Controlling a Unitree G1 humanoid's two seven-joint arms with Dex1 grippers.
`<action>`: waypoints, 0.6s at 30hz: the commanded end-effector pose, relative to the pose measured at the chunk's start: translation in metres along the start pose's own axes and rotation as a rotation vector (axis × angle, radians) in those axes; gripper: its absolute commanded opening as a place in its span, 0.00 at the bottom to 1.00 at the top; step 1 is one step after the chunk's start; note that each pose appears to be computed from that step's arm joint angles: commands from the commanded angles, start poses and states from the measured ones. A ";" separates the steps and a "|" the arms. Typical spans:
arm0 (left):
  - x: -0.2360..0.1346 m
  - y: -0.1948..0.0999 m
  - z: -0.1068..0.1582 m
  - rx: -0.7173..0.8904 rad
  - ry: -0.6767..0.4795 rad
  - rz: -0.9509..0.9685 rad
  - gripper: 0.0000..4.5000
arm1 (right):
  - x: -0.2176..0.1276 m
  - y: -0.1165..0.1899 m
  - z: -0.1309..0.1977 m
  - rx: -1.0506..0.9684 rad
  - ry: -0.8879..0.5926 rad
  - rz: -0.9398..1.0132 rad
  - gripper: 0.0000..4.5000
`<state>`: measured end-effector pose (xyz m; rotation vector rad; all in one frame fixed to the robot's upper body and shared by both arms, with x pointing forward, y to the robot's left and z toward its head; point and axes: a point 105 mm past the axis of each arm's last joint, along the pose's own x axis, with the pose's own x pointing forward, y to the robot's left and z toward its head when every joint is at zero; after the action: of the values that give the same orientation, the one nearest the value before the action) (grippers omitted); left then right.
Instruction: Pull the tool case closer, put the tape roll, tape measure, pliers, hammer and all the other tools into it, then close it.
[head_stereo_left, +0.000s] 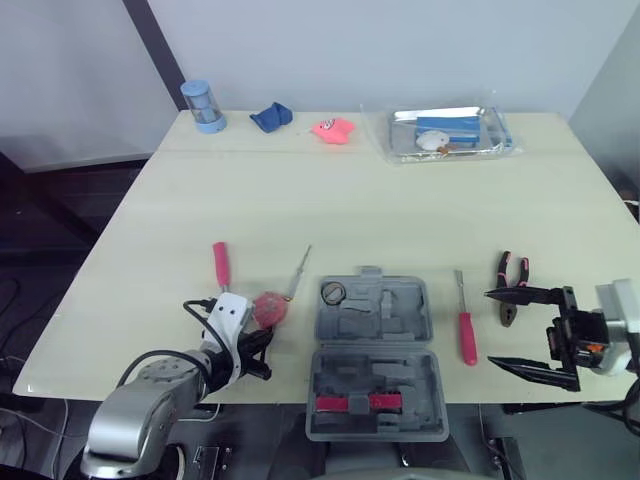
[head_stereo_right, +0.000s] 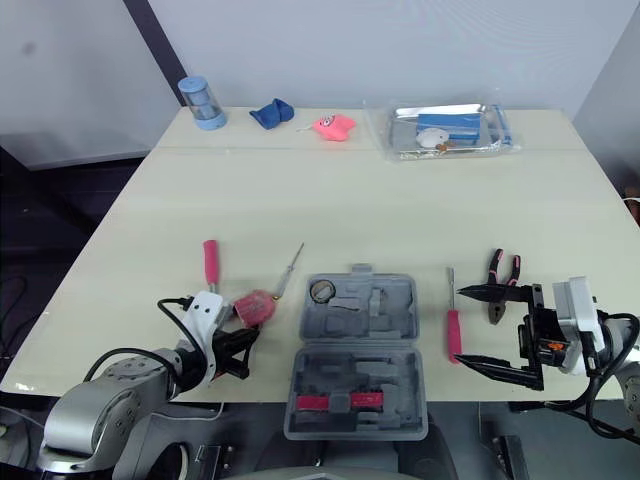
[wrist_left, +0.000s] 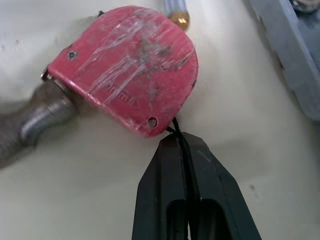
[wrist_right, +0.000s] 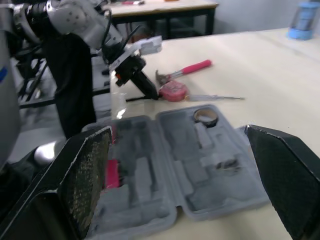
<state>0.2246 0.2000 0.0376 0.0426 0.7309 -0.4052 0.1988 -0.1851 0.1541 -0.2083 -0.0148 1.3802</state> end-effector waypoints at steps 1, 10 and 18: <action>-0.013 -0.014 -0.005 0.022 0.017 -0.056 0.01 | 0.002 0.001 0.003 -0.037 0.017 0.032 1.00; -0.026 -0.022 -0.017 0.025 0.062 -0.082 0.01 | 0.002 -0.006 0.004 -0.047 0.027 0.026 1.00; -0.029 -0.020 -0.015 0.058 0.063 -0.065 0.01 | 0.006 -0.008 0.006 -0.055 0.024 0.022 1.00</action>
<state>0.1866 0.1972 0.0383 0.0635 0.8266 -0.4752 0.2084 -0.1817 0.1531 -0.2381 -0.0052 1.3906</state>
